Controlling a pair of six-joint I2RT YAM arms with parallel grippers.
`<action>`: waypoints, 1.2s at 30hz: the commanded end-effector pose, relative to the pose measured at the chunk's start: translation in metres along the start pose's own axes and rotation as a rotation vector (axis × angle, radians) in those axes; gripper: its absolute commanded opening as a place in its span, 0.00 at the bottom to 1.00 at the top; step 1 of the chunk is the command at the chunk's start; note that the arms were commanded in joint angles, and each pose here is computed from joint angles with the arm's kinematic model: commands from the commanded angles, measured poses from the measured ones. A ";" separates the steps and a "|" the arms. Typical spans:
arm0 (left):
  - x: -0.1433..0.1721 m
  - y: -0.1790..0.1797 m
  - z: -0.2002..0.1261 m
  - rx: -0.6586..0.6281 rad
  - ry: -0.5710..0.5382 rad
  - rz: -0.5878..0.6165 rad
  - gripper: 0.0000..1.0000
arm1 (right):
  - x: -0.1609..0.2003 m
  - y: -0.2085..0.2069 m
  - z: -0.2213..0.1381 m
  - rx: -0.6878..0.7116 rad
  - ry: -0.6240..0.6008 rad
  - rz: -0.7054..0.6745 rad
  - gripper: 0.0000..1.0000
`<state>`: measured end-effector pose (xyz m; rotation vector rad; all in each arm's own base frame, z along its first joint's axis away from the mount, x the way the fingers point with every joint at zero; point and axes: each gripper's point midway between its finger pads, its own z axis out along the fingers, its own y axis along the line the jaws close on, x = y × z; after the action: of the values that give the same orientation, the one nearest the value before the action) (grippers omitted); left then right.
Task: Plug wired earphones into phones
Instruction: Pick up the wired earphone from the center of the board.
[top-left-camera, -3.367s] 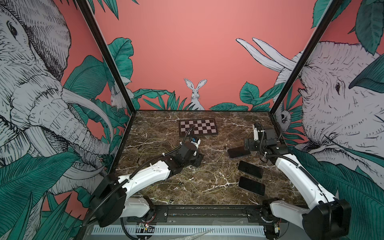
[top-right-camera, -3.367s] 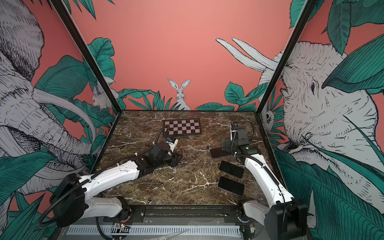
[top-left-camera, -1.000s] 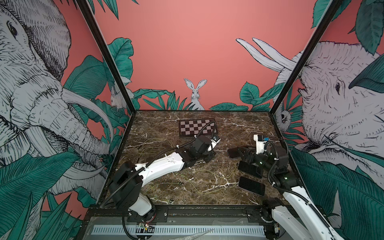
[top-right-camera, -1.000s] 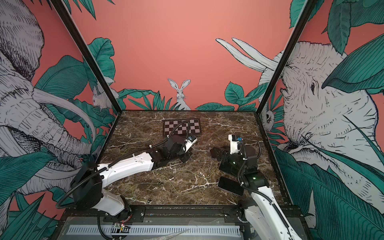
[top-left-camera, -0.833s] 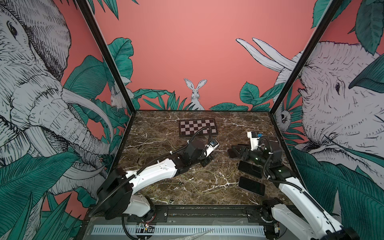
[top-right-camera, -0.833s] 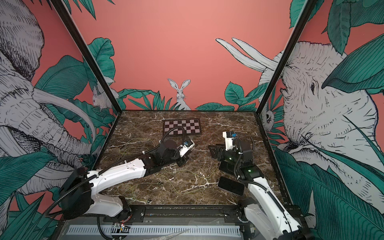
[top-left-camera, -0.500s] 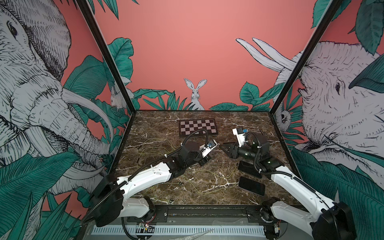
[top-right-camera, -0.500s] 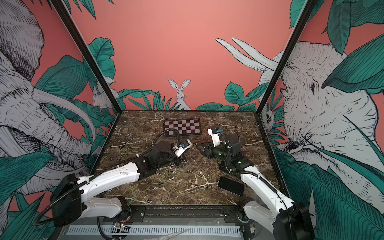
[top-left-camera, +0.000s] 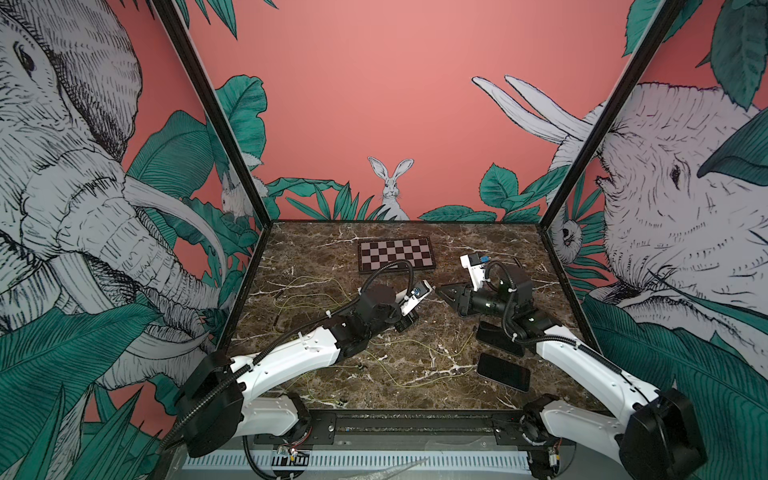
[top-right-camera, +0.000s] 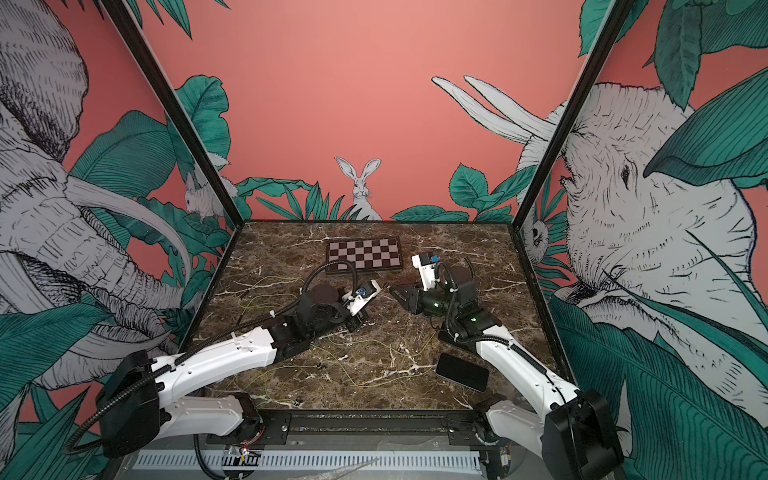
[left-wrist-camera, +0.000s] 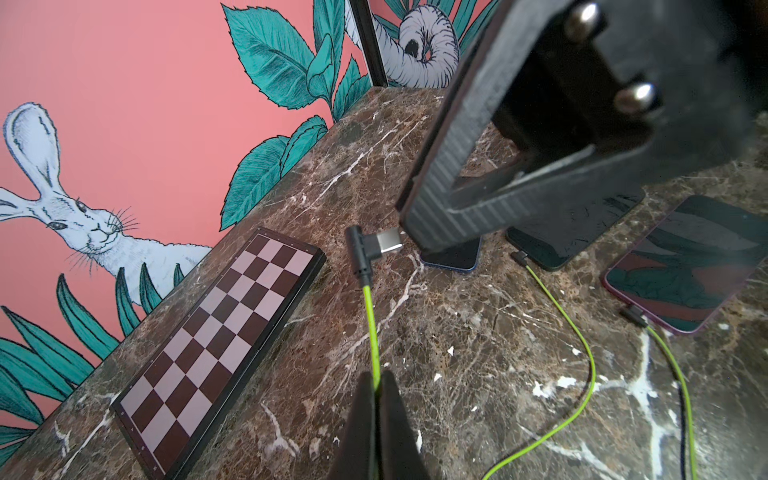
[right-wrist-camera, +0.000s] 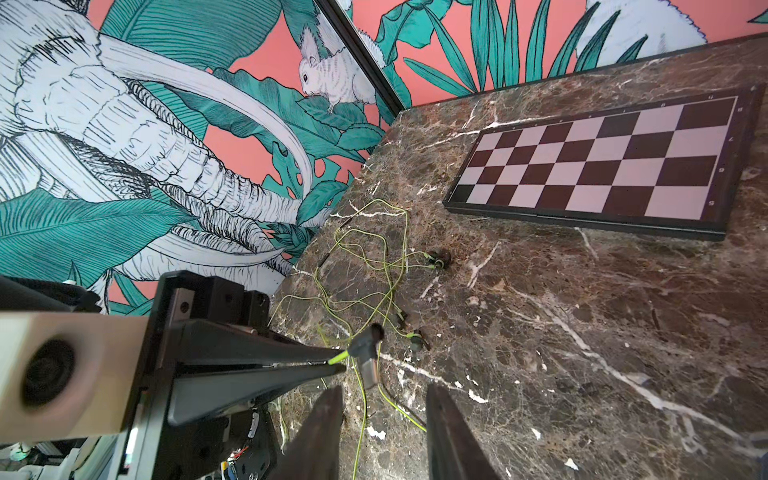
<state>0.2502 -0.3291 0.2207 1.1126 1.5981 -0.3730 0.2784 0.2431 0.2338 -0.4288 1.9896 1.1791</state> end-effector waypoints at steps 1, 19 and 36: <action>-0.011 0.003 -0.008 -0.012 -0.050 0.004 0.00 | -0.015 0.013 0.004 -0.039 -0.020 -0.026 0.33; -0.010 -0.001 -0.005 0.011 -0.045 0.008 0.00 | -0.020 0.022 0.008 -0.091 -0.039 -0.028 0.28; -0.007 0.000 -0.003 0.001 -0.027 -0.002 0.00 | -0.017 0.027 0.007 -0.112 -0.032 -0.029 0.16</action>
<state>0.2488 -0.3295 0.2238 1.1112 1.5896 -0.3832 0.2806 0.2588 0.2432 -0.4506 1.9658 1.2574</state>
